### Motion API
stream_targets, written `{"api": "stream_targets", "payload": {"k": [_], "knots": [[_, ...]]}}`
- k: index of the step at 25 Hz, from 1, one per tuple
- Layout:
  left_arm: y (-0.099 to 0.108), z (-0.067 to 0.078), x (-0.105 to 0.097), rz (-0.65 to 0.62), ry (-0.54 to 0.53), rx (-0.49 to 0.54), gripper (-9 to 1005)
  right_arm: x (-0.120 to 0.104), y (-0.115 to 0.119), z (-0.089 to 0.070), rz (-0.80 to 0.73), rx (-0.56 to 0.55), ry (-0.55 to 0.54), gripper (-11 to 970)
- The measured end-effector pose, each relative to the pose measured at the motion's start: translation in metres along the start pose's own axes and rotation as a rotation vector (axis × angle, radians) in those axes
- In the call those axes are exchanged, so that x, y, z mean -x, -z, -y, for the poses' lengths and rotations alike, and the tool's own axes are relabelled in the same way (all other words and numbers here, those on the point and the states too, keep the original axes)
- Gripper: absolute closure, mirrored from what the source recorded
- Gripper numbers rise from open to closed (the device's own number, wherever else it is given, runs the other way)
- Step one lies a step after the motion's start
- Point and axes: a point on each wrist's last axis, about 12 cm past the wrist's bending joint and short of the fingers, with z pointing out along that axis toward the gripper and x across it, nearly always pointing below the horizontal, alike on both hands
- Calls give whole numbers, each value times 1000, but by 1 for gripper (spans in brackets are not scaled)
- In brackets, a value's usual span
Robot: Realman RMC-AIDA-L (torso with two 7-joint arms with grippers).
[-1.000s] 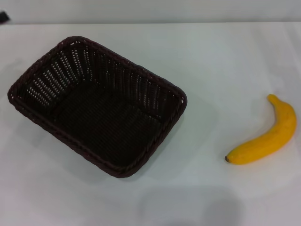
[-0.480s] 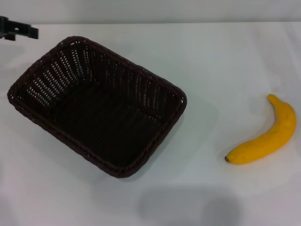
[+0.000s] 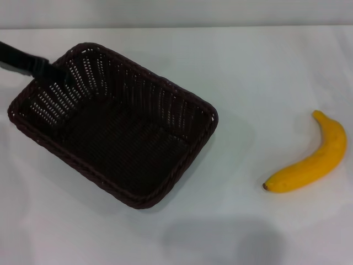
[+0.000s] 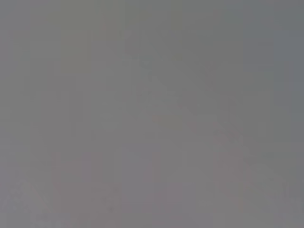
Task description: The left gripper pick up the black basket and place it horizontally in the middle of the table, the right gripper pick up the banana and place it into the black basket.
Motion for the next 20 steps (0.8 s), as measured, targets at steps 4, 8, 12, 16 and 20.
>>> {"api": "stream_targets", "payload": {"k": [4,8,12,16,20], "knots": [[-11,5,-2,-21,-8,6,149,0,0,-1,2,2,-3,88],[-18,6,-5,-5,-2,19,185,0,-1,-2,4,5,-4,88],[-17,4,-7,0,4,18,333,0,-1,-3,4,8,-3,88],[-15,2,-7,14,11,15,509,0,-1,-3,4,6,-4,88],[-14,1,-9,30,26,2,677,0,-1,-2,1,4,-4,88]]}}
